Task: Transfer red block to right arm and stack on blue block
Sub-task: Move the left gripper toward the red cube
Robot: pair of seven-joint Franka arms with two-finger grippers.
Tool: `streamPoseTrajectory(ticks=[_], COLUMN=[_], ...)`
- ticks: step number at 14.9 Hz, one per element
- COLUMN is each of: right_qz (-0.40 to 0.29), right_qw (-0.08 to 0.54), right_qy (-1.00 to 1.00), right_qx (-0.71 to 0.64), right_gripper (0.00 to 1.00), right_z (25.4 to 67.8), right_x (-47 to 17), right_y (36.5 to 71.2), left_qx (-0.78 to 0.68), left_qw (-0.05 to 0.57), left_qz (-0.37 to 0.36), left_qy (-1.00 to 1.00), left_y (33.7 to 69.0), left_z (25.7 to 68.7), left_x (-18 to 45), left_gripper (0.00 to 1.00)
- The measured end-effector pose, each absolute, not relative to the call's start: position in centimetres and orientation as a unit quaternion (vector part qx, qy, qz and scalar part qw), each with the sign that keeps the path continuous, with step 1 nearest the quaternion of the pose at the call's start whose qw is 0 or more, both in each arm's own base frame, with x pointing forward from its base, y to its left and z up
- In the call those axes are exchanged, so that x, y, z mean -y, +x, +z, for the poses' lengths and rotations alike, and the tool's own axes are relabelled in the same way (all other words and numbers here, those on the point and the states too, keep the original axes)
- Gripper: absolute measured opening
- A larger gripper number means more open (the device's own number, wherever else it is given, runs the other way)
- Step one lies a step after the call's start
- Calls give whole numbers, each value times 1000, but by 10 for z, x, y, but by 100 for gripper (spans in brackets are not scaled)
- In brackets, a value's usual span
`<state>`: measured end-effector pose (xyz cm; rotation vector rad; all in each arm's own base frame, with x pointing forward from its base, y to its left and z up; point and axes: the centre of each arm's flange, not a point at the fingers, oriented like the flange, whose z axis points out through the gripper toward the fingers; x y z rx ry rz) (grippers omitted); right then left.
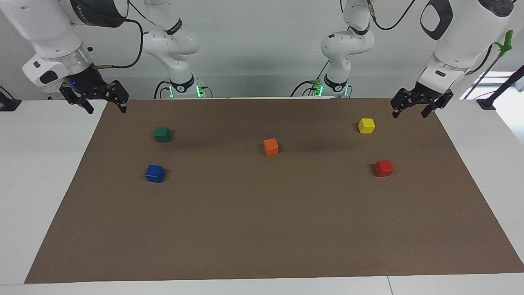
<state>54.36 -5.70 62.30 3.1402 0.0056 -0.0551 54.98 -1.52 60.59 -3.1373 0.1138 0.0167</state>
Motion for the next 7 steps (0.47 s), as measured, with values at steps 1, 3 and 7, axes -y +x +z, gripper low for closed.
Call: streamPoseTrajectory(ticks=[1, 3, 7], right_qz=[-18, -18, -18], right_qw=[0, 0, 0], right_qy=[1000, 1000, 1000], right_qx=[-2, -2, -1], right_gripper=[100, 100, 100], right_z=[623, 623, 623], right_x=[57, 57, 57], right_y=[544, 544, 544], left_qx=[-36, -38, -40], left_qw=[1, 1, 1], left_qz=[6, 6, 6], left_qy=[-999, -999, -999], left_y=[550, 550, 549], left_z=[606, 605, 606], left_x=[15, 17, 20], left_gripper=[100, 100, 100])
